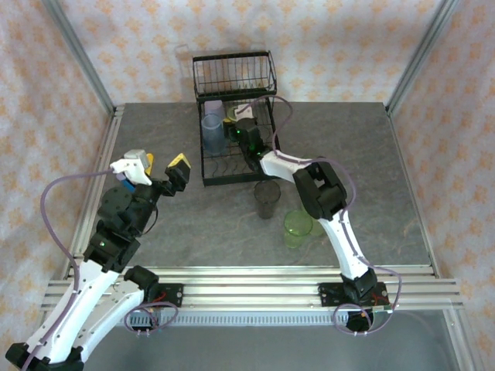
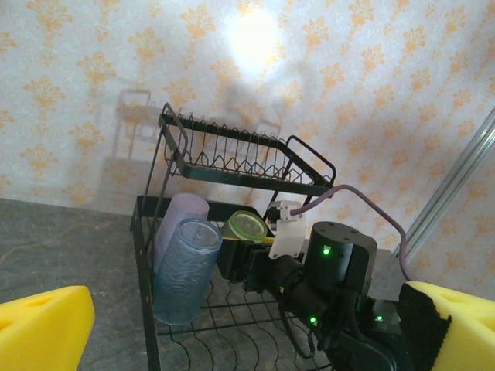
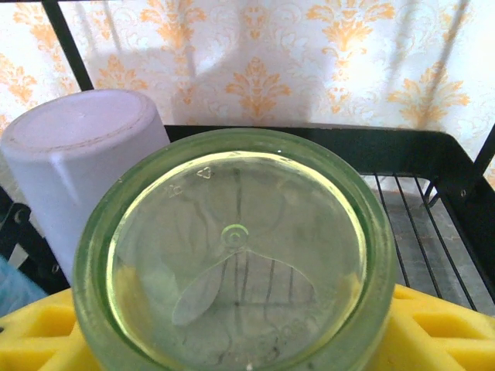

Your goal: Load the cups into the dish rack

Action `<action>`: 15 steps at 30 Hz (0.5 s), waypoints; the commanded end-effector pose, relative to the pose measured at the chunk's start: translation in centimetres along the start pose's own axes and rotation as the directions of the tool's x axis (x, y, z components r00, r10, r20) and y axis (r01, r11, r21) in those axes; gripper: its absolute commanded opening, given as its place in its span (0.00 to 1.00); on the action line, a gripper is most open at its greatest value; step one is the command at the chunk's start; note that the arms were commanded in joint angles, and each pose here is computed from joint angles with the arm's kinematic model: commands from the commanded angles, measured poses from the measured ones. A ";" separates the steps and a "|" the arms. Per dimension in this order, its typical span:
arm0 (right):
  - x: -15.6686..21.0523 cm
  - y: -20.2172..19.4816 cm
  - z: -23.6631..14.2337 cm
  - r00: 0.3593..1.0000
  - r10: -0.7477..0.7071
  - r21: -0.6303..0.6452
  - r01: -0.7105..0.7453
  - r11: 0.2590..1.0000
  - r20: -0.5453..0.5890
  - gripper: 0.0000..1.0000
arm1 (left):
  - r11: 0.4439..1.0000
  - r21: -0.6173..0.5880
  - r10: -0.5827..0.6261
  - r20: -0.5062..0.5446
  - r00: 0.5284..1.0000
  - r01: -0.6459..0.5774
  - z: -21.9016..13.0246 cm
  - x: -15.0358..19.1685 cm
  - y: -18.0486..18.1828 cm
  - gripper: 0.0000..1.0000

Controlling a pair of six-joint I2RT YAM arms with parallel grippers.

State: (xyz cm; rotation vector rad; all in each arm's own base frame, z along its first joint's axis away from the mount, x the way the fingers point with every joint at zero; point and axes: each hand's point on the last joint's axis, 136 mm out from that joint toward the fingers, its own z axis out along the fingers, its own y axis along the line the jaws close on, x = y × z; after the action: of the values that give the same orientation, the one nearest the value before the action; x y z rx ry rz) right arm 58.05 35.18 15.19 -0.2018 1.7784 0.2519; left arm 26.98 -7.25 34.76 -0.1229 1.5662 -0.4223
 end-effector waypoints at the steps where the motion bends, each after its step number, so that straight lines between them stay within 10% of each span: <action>1: -1.8 -1.1 0.7 0.998 0.011 0.042 -0.013 0.999 0.054 0.62 | 0.999 -0.027 0.018 -0.001 1.000 -0.018 -0.2 0.1 0.5 0.99; 15: -0.3 -1.7 3.0 0.999 0.039 0.039 -0.039 0.998 0.019 0.62 | 1.000 -0.019 0.015 -0.006 1.000 -0.015 0.4 0.0 0.2 0.99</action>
State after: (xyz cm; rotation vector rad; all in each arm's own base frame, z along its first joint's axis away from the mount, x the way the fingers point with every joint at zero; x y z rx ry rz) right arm 60.33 34.36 13.00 -0.1738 1.8056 0.2291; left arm 27.41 -7.36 34.26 -0.1217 1.5846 -0.4116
